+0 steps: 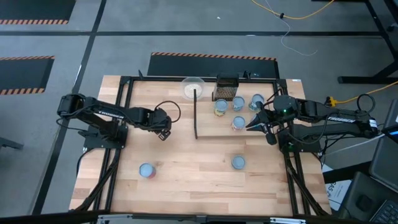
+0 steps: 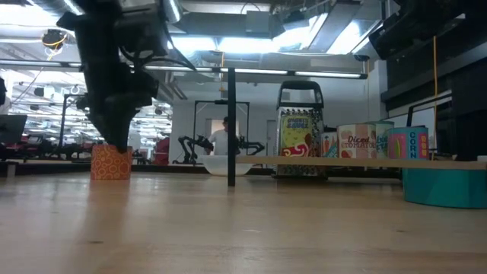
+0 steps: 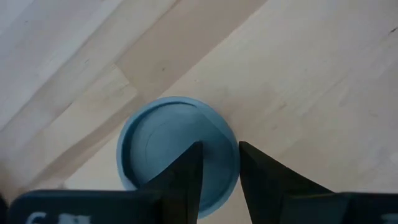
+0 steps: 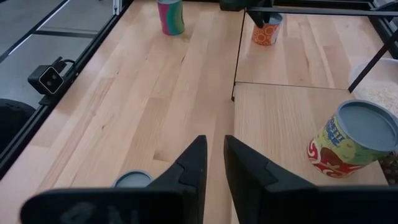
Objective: Pick and place cans onto a shelf
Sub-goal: Put the canned meatballs on the shelf
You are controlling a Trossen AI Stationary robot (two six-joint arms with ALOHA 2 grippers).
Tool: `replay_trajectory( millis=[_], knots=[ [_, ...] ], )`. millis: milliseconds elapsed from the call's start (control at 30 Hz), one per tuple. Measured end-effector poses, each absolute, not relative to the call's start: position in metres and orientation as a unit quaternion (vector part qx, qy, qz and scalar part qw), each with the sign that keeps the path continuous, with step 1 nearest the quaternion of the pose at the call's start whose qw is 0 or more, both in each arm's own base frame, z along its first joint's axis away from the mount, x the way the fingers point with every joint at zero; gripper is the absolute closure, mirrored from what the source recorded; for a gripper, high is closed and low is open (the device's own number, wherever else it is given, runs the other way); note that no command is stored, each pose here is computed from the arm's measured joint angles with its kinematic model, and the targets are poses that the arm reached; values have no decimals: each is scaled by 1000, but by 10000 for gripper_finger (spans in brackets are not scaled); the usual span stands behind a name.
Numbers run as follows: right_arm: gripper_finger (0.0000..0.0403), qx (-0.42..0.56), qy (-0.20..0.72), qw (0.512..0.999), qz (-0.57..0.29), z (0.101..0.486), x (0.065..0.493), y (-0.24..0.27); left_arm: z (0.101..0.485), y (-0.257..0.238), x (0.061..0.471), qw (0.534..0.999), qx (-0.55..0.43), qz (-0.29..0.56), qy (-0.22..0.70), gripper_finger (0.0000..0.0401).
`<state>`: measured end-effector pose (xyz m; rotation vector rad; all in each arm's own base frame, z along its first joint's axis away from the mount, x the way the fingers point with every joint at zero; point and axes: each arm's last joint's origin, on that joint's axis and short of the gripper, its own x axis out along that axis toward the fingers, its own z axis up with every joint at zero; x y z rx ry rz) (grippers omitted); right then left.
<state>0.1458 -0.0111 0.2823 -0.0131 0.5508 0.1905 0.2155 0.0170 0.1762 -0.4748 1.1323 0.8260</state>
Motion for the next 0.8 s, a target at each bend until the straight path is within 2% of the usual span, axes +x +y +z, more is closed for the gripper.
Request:
replay_trajectory(
  millis=[200, 467, 567, 800],
  knots=[
    [343, -7, 272, 958, 94, 282, 146, -11, 173, 17, 213, 738, -212, 375, 520, 321],
    [343, -7, 272, 958, 94, 282, 146, -11, 173, 15, 213, 739, -210, 371, 522, 390],
    [343, -7, 272, 958, 94, 282, 146, -11, 174, 13, 215, 742, -208, 366, 521, 394],
    [343, -7, 272, 958, 94, 282, 146, -11, 192, -4, 230, 775, -208, 258, 538, 397]
  ],
)
